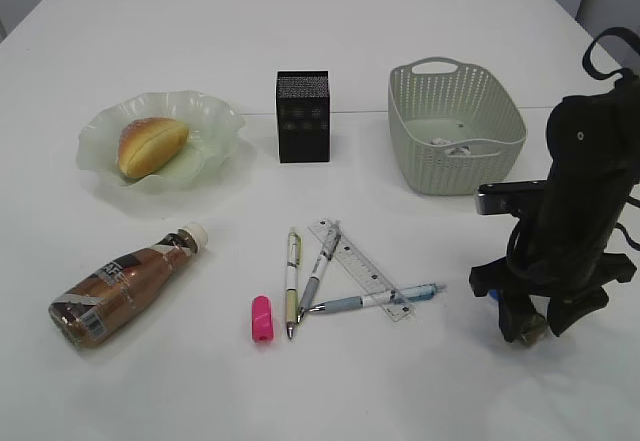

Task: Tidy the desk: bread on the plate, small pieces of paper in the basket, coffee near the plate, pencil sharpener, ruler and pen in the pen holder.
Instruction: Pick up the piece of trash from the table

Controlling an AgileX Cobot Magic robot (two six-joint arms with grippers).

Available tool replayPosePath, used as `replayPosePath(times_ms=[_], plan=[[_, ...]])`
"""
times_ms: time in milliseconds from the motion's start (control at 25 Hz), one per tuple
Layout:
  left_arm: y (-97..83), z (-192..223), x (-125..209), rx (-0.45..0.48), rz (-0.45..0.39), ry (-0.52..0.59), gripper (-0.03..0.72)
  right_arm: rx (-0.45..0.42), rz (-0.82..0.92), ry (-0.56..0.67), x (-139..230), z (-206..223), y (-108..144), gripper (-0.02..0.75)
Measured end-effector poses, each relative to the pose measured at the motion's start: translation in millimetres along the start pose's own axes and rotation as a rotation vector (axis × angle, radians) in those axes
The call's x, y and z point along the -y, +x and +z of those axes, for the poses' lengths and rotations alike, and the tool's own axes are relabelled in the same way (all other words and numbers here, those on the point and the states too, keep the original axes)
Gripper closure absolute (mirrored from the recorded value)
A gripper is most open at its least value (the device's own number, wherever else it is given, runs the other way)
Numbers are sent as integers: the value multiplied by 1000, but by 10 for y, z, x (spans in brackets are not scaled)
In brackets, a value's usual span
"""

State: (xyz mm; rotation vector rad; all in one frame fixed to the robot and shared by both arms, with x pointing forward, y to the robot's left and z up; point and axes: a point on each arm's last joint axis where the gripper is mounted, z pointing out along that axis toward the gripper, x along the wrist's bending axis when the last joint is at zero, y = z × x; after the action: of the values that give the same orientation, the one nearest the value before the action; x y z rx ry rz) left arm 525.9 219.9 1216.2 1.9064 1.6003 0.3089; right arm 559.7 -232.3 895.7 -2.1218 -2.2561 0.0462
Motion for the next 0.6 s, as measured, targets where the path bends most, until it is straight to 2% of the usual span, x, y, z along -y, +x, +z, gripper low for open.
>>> replayPosePath(times_ms=[600], plan=[[0, 0, 0, 0, 0, 0, 262, -1, 0, -6, -6, 0, 1, 295]])
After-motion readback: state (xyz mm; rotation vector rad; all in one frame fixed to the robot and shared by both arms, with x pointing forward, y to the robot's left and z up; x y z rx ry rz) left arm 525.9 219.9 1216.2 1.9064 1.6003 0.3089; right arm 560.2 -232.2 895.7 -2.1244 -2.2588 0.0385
